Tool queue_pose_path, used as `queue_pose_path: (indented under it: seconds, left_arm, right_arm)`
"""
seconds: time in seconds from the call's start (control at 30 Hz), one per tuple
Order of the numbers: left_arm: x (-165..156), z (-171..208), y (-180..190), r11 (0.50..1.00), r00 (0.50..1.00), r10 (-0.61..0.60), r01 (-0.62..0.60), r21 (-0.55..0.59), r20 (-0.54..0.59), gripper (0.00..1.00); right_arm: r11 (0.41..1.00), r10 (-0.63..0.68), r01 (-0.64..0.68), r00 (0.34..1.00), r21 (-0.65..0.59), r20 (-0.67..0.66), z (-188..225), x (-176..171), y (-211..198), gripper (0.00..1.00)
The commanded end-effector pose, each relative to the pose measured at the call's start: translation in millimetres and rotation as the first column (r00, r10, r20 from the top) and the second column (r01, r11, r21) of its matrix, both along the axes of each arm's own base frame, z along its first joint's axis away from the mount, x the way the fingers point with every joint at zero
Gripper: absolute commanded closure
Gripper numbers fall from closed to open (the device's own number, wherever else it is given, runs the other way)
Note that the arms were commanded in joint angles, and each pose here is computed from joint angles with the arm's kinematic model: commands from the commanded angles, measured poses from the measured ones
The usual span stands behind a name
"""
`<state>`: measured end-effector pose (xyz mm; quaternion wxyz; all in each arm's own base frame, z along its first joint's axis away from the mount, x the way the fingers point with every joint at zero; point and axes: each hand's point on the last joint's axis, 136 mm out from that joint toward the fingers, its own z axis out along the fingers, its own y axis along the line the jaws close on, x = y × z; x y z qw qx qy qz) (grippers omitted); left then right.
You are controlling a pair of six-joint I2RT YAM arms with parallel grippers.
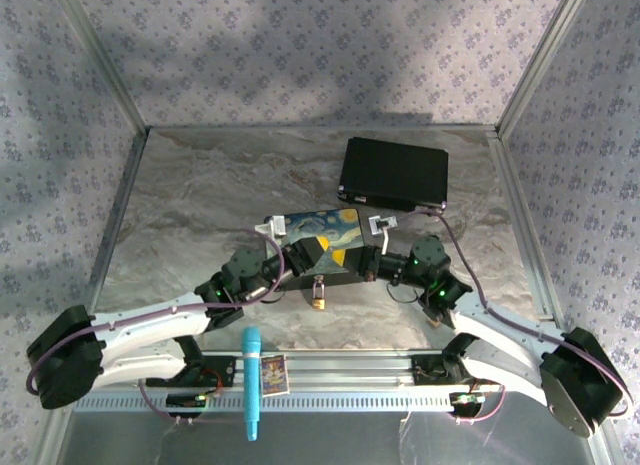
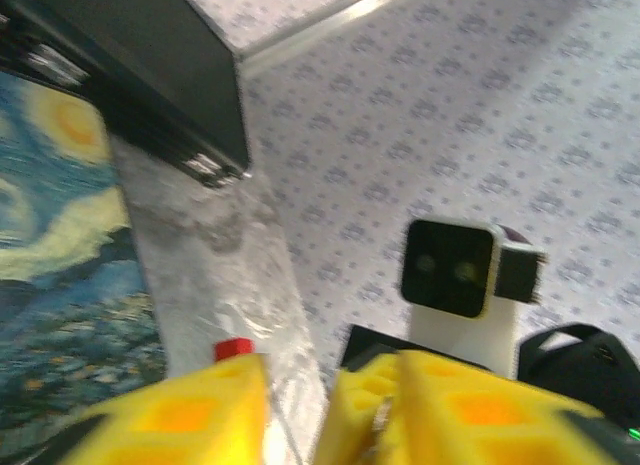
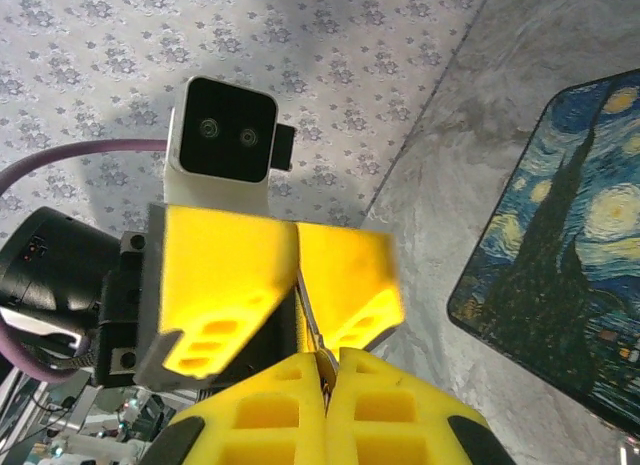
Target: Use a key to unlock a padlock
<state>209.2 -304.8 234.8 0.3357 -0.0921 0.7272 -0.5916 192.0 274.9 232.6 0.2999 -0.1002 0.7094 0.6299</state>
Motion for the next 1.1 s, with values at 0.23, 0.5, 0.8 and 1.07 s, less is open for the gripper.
queue_pose_path:
  seconds: [0.23, 0.5, 0.8, 1.07]
  left_arm:
    - [-11, -70, 38, 0.872, 0.998, 0.040, -0.013, 0.489, -0.046, 0.27]
    - [-40, -124, 14, 0.795, 0.993, -0.117, 0.114, 0.595, -0.034, 0.41]
    - [-40, -175, -6, 0.708, 0.983, -0.173, 0.171, 0.685, -0.066, 0.39]
    - [-32, -194, -4, 0.702, 0.992, -0.106, 0.127, 0.701, -0.074, 0.50]
  right_arm:
    - [0.961, -0.078, 0.063, 0.996, -0.270, -0.049, -54, 1, -25, 1.00]
    - [0.935, -0.122, 0.081, 0.988, -0.345, -0.099, -84, -3, -43, 1.00]
    - [0.917, -0.140, 0.088, 0.984, -0.388, -0.107, -97, -10, -53, 1.00]
    - [0.912, -0.156, 0.095, 0.980, -0.399, -0.123, -108, -15, -58, 1.00]
